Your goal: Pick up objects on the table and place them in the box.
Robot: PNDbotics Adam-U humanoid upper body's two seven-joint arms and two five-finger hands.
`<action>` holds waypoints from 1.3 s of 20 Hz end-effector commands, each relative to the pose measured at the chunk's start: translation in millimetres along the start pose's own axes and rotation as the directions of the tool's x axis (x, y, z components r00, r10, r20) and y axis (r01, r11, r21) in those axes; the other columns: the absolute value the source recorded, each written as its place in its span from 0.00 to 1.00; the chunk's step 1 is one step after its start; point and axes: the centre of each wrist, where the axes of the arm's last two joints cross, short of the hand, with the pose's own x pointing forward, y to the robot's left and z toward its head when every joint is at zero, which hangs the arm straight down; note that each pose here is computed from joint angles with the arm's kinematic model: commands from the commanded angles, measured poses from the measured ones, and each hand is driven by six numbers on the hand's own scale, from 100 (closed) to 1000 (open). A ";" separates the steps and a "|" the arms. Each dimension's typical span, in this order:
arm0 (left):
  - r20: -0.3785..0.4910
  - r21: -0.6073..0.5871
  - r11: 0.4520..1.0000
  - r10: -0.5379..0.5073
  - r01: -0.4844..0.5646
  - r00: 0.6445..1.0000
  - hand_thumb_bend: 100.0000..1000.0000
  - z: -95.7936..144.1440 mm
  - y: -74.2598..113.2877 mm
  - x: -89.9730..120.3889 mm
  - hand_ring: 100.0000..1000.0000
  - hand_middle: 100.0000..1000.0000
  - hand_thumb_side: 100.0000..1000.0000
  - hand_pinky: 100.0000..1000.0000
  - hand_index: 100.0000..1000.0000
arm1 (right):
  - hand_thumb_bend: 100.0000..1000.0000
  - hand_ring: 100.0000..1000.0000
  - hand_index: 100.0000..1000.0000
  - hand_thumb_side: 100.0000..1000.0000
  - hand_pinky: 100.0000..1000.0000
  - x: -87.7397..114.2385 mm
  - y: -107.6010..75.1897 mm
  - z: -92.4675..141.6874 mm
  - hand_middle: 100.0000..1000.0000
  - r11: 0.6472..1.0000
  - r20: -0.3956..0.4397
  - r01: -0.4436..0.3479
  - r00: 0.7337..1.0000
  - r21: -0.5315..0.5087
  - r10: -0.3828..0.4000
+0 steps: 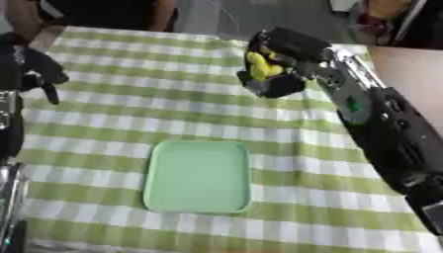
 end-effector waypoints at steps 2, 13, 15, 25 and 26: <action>0.028 -0.005 1.000 -0.007 0.007 1.000 0.63 -3.6 3.0 6.3 0.38 0.41 1.00 0.15 0.36 | 0.00 0.02 0.42 0.55 0.00 19.6 -24.2 -18.8 0.20 0.999 0.094 -0.037 0.995 -0.038 0.040; 0.036 -0.009 1.000 0.002 -0.002 0.999 0.63 -4.9 1.6 7.4 0.38 0.41 1.00 0.15 0.36 | 0.00 0.01 0.42 0.55 0.00 46.8 -22.2 -43.9 0.20 0.999 0.188 0.008 0.982 -0.046 0.001; 0.036 -0.009 1.000 0.002 -0.002 0.999 0.63 -4.9 1.5 7.5 0.38 0.41 1.00 0.15 0.36 | 0.00 0.01 0.42 0.55 0.00 48.9 -21.8 -45.1 0.20 0.999 0.194 0.012 0.981 -0.047 -0.003; 0.041 -0.012 1.000 0.004 -0.003 0.999 0.63 -5.4 1.3 8.5 0.38 0.41 1.00 0.15 0.36 | 0.00 0.01 0.42 0.55 0.00 64.6 -14.8 -52.4 0.19 0.999 0.260 0.030 0.965 -0.034 -0.020; 0.042 -0.012 1.000 0.004 -0.003 0.999 0.63 -5.6 1.3 8.7 0.38 0.41 1.00 0.15 0.36 | 0.00 0.01 0.42 0.55 0.00 68.1 -13.8 -53.5 0.20 0.999 0.277 0.029 0.961 -0.031 -0.019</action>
